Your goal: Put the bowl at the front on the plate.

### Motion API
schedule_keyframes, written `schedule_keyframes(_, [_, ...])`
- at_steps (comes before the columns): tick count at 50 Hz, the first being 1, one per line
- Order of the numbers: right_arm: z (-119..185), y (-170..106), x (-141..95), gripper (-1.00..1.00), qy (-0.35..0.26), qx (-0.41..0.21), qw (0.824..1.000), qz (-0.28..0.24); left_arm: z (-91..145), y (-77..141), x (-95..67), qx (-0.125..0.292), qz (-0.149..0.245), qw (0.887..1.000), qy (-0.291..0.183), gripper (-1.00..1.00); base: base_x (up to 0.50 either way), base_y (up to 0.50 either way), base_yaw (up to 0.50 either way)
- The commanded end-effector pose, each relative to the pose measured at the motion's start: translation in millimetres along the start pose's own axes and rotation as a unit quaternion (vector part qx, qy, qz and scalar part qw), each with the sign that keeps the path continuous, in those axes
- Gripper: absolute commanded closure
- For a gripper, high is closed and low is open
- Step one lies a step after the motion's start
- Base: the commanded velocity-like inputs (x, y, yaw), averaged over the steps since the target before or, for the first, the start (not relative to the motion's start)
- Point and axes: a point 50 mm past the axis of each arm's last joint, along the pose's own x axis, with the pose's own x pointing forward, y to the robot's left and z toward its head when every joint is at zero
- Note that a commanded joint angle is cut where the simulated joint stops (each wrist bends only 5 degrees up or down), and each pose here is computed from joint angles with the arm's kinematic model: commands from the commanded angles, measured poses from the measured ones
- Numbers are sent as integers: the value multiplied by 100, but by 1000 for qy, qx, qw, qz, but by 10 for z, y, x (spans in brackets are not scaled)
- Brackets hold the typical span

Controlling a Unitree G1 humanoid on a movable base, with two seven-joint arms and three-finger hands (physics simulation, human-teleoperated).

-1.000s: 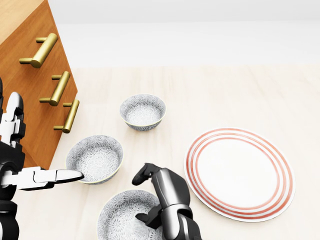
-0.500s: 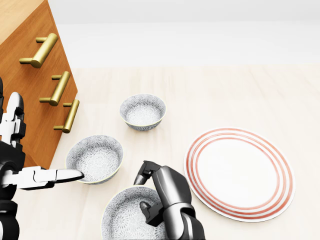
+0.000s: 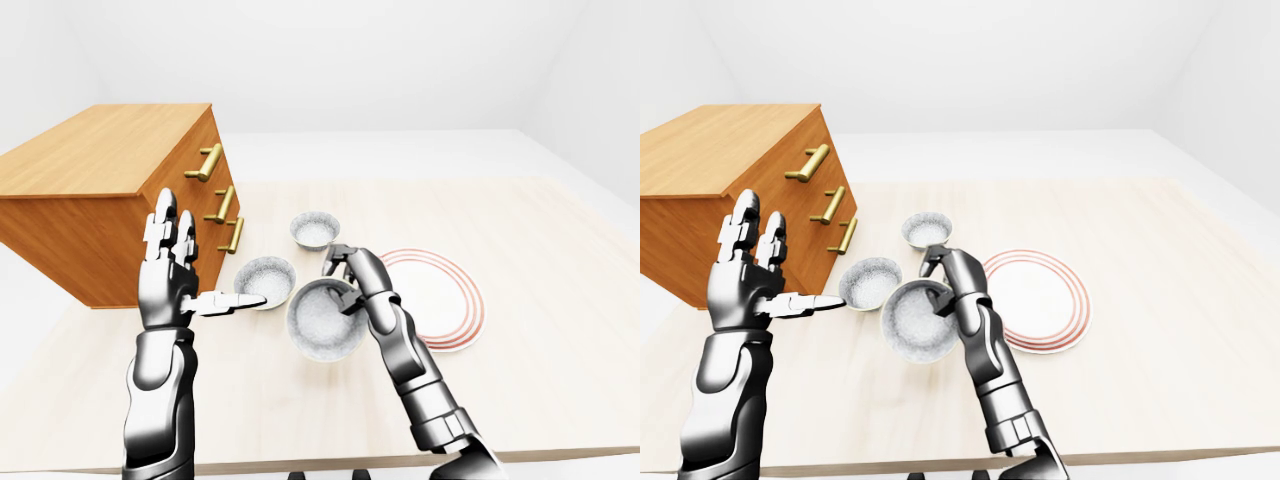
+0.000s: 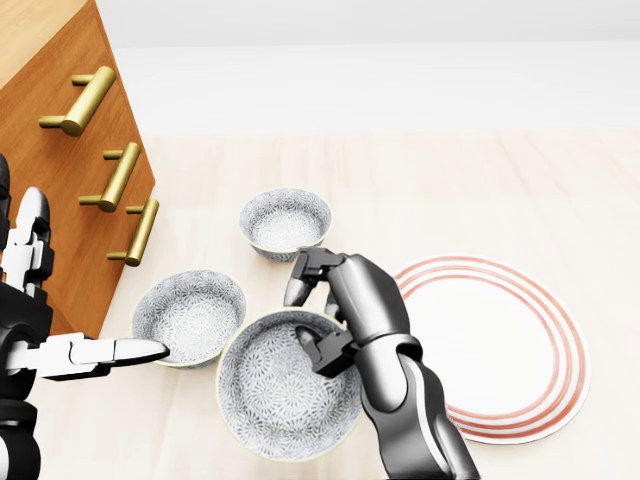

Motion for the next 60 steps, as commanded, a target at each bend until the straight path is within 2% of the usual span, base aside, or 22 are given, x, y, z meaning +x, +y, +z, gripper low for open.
schedule_keyframes(1, [161,-349,137,100,-37,6,999,-37,-3,2,-2,0,0,1000,1,-100,0,0,0])
schedule_keyframes(8, [111,-444,214,100,-27,0,999,-43,5,12,0,0,1,1000,-1,-100,0,0,0])
schedule_keyframes(19, [133,-770,362,100,-29,-52,998,-34,-32,12,9,0,2,1000,7,-100,0,0,0])
schedule_keyframes(34, [182,-1054,431,100,-24,-118,993,22,-89,9,13,1,3,1000,19,-100,0,0,0])
schedule_keyframes(49, [87,-1314,526,100,10,-118,991,56,-153,0,10,1,1,999,32,-100,0,0,0])
schedule_keyframes(60, [-242,-1477,581,100,83,-100,990,55,-149,-6,0,3,0,999,32,-100,0,0,0])
